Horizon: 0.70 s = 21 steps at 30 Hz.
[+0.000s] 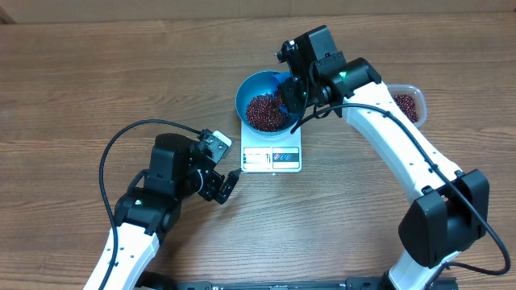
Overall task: Scoop item into bowl and weigh 150g on scale
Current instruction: 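Tip the scoop with the right gripper to pour beans into the bowl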
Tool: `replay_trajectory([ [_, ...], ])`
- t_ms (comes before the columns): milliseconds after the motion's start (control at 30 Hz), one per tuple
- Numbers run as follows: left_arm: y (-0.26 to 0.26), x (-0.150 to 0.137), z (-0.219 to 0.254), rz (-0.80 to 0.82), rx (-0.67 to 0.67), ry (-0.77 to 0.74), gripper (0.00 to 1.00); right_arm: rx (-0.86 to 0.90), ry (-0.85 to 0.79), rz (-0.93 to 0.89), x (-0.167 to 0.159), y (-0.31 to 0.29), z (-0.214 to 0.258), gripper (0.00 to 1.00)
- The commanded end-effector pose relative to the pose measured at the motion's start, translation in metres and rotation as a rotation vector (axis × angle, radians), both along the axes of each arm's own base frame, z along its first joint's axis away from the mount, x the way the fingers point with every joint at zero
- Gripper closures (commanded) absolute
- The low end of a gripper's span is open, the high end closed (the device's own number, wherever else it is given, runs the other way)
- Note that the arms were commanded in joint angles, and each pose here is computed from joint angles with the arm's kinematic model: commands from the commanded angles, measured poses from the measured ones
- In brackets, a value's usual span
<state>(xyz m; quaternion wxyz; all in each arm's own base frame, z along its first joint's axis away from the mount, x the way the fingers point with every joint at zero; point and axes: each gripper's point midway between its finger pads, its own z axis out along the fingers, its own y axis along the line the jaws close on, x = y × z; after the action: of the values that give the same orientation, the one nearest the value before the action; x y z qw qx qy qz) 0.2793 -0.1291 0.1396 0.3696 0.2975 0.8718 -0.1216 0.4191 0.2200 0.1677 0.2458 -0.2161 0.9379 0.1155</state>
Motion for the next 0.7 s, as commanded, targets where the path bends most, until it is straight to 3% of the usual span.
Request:
replay_trajectory([
  [0,0.001,-0.001,0.001,0.002,-0.003,-0.007,0.01,0.011,-0.061,0.007,0.01,0.004,0.021,0.96],
  [667,0.001,-0.001,0.001,0.002,-0.003,-0.007,0.0,-0.032,-0.089,0.002,0.013,-0.003,0.033,0.96],
])
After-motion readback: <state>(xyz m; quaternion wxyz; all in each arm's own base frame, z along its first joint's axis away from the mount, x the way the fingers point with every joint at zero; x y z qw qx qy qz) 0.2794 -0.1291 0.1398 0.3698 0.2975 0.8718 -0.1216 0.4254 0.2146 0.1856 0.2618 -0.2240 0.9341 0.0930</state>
